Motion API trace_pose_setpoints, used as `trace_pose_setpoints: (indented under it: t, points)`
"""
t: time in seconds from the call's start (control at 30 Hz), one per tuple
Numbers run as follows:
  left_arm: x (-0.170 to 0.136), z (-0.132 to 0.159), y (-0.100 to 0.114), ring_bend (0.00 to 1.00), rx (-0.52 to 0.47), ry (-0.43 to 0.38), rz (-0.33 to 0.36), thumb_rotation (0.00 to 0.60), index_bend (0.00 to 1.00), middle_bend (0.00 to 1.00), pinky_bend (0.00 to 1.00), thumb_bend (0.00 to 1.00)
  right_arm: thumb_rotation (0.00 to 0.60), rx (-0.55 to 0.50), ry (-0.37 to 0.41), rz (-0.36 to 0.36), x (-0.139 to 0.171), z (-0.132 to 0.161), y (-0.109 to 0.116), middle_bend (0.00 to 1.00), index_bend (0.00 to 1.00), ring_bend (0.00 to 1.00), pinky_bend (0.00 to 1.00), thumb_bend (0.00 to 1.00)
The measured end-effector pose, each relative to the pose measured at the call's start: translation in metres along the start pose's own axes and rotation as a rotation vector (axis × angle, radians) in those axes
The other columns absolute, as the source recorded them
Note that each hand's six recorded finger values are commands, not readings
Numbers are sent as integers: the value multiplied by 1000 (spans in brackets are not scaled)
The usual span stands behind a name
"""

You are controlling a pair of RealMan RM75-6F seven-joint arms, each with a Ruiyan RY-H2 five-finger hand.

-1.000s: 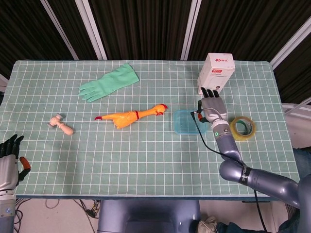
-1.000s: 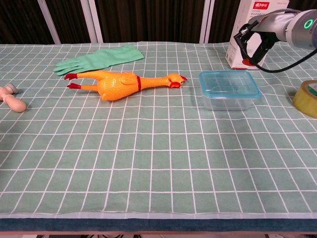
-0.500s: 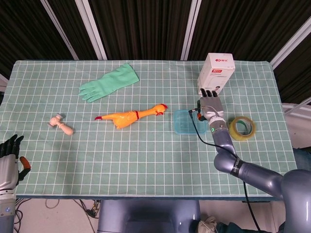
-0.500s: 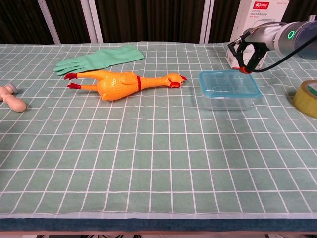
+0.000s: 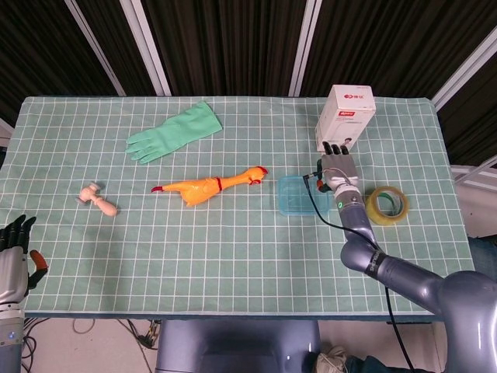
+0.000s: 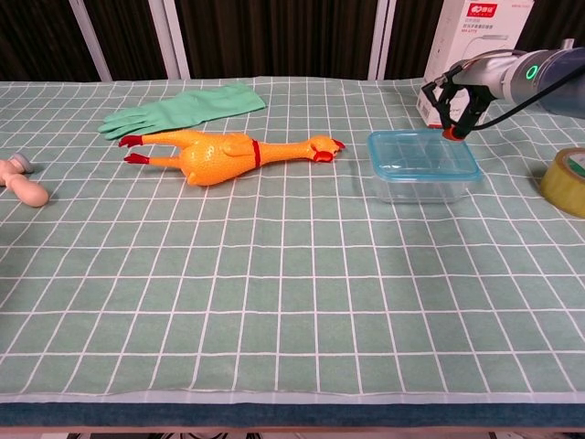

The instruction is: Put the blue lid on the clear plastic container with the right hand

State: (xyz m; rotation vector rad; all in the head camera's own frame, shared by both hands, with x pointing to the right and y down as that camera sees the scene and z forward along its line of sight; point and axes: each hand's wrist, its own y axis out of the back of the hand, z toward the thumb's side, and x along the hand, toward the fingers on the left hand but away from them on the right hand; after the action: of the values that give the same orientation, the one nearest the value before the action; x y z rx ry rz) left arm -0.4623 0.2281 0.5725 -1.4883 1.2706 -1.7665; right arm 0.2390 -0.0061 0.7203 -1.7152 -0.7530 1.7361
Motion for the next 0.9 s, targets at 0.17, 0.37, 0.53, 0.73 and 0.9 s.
trace_pose_setpoints:
  t: [0.17,0.37,0.53,0.73,0.9]
  points:
    - [0,0,0,0,1,2,0,600,93,0,0,792,600,-1,-4,2,-2,-2,-1,0,656,0,0,521]
    - [0,-1,-1,0,3,3,-2,600,93,0,0,792,600,-2,-3,17,-2,-3,-8,0,656,0,0,521]
    - [0,-1,-1,0,3,5,-3,600,93,0,0,792,600,2,-5,32,-3,-5,-13,0,656,0,0,522]
    - [1,-1,0,0,1,5,-1,600,93,0,0,792,600,5,5,61,-3,-1,-22,0,656,0,0,520]
    - [0,-1,0,0,0,5,-1,600,93,0,0,792,600,16,22,70,-1,4,-26,0,655,0,0,521]
